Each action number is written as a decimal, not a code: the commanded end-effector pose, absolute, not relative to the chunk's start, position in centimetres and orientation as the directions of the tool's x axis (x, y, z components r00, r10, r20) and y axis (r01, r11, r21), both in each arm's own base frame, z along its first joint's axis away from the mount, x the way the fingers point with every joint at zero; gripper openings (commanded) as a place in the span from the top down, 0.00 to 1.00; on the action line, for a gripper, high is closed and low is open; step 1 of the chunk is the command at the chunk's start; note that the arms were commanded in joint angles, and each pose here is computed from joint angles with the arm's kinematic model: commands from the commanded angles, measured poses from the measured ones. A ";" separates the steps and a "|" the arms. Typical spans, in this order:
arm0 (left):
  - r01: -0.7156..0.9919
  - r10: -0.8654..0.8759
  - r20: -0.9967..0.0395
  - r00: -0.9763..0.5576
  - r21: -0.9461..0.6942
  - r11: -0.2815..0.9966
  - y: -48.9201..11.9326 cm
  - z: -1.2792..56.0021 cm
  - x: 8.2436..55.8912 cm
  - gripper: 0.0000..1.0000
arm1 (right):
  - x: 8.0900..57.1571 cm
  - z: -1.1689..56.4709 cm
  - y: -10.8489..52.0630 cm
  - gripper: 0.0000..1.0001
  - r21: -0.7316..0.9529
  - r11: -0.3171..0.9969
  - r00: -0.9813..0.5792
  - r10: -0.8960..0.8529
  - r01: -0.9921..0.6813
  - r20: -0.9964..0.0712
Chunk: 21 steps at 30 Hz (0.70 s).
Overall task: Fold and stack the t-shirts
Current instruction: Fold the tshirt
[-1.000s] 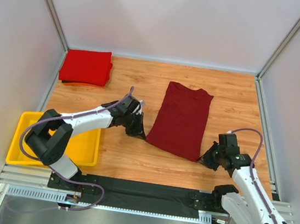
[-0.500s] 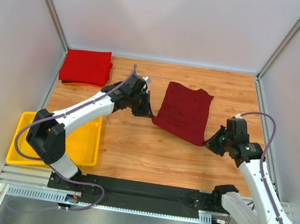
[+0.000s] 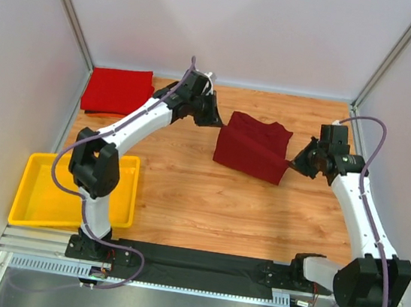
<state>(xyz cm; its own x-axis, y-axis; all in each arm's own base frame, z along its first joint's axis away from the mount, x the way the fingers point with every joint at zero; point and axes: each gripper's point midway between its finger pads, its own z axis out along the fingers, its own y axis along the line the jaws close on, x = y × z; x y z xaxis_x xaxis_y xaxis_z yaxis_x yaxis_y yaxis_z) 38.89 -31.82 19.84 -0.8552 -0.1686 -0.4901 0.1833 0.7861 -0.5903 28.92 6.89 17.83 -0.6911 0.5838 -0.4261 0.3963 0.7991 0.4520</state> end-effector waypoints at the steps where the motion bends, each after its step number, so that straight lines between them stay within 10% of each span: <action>1: 0.254 -0.189 -0.556 -0.809 -0.621 0.741 -33.0 22.1 42.3 1.00 | 32.4 20.4 6.1 1.00 0.465 0.817 -0.649 0.563 0.343 -0.512; 21: 0.359 -0.340 -0.580 -0.740 -0.768 0.531 -37.9 21.0 54.1 1.00 | 44.9 20.1 3.6 1.00 0.572 0.772 -0.569 0.611 0.276 -0.550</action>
